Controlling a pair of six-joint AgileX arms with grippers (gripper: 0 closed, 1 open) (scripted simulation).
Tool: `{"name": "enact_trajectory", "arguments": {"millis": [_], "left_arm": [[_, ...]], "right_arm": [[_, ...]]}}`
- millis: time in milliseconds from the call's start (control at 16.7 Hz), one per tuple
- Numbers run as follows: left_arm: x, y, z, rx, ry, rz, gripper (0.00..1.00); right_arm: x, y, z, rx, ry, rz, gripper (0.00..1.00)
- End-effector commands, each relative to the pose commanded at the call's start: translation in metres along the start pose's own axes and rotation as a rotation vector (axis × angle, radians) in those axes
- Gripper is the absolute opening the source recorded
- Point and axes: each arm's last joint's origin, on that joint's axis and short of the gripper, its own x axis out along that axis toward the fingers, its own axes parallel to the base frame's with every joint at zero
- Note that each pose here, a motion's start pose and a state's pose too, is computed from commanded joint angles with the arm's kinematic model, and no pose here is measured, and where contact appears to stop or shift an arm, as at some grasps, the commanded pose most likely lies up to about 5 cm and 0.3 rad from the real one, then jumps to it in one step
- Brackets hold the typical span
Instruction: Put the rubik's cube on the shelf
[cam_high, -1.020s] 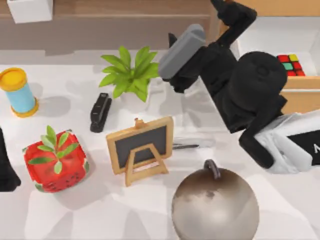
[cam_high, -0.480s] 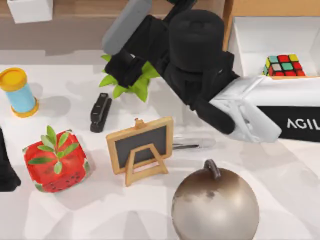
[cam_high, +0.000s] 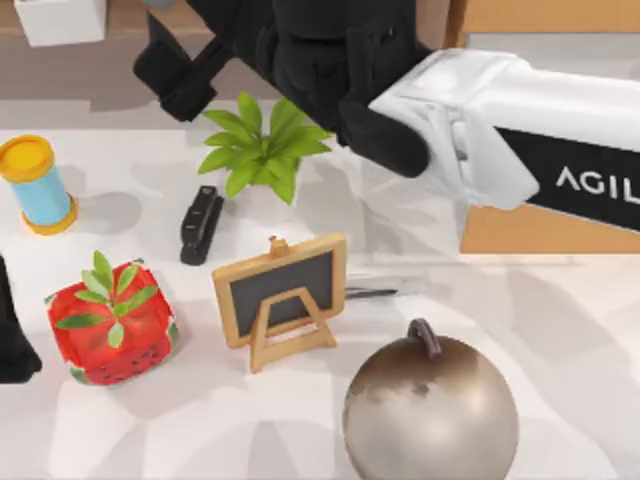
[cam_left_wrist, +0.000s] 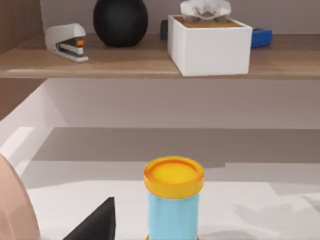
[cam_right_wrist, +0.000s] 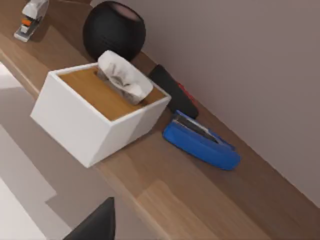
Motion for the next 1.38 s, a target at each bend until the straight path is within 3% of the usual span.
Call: {"name": "enact_trajectory", "arguments": {"millis": [300,600,1020,1380], "left_arm": [[0.0,0.0,0.0,0.0,0.0,0.0,1.0],[0.0,0.0,0.0,0.0,0.0,0.0,1.0],[0.0,0.0,0.0,0.0,0.0,0.0,1.0],[0.0,0.0,0.0,0.0,0.0,0.0,1.0]], "right_arm": [[0.015,-0.03,0.003,0.111,0.148,-0.016,1.0],[0.031,-0.05,-0.013,0.207,0.335,0.021,1.0],[0.046,-0.073,-0.047,0.358,0.623,0.079,1.0],[0.04,-0.111,-0.096,0.469,0.978,0.106,1.0]]}}
